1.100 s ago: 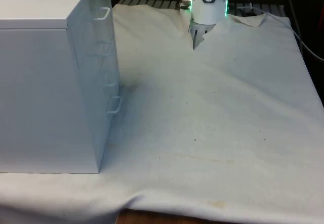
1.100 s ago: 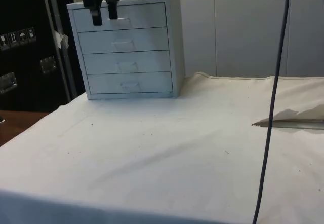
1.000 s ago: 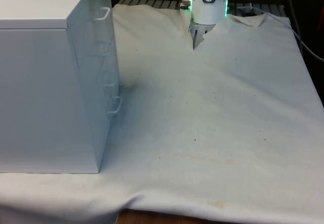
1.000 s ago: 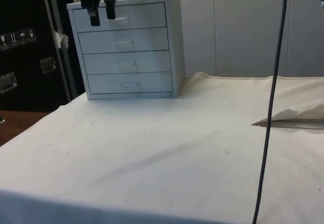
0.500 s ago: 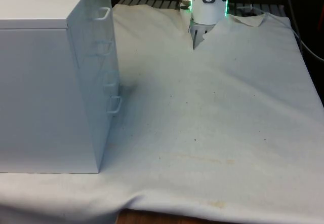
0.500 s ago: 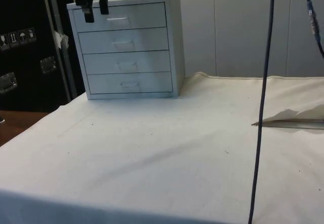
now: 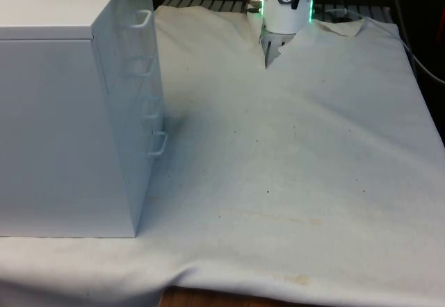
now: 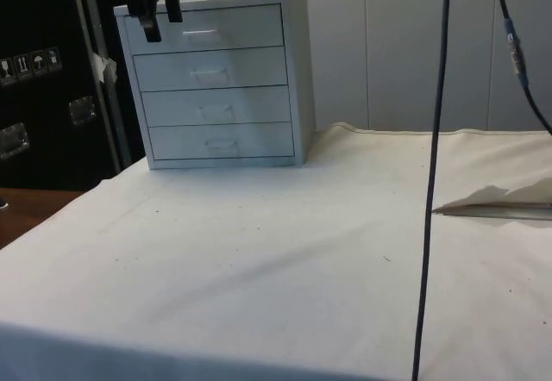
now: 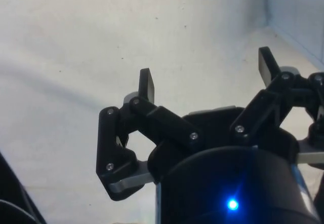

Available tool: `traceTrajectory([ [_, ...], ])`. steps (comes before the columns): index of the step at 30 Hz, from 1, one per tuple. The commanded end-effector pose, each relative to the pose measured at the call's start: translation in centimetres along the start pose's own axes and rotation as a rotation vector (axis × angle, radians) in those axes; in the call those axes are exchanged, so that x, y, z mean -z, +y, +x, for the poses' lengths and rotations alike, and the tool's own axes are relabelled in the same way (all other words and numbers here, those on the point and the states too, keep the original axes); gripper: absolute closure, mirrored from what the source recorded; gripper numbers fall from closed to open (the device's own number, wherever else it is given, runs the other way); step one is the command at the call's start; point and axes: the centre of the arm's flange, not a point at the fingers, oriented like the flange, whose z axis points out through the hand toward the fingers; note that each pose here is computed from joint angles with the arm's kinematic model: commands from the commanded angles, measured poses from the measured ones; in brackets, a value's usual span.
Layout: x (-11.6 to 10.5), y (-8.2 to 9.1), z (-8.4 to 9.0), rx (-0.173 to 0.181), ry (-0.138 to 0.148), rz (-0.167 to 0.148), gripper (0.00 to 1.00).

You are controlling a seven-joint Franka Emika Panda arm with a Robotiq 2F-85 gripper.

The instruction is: Open the drawer, then close it.

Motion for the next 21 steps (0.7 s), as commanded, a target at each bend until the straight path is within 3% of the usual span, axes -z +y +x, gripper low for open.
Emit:
traceTrajectory([
  [1, 0.1, 0.0, 0.0, 0.004, -0.006, -0.015, 0.0],
  [3, -0.1, 0.1, 0.0, 0.007, -0.004, -0.028, 0.0],
  [4, 0.0, 0.0, 0.0, 0.007, -0.004, -0.019, 0.0],
  [13, -0.6, 0.5, -0.1, 0.012, 0.003, -0.081, 0.0],
  [14, -0.7, 0.4, -0.1, 0.014, -0.01, -0.066, 0.0],
  [15, -0.6, 0.6, -0.1, 0.012, 0.005, -0.086, 0.0],
  [21, -0.6, 1.2, -0.1, 0.008, 0.013, -0.131, 0.0],
])
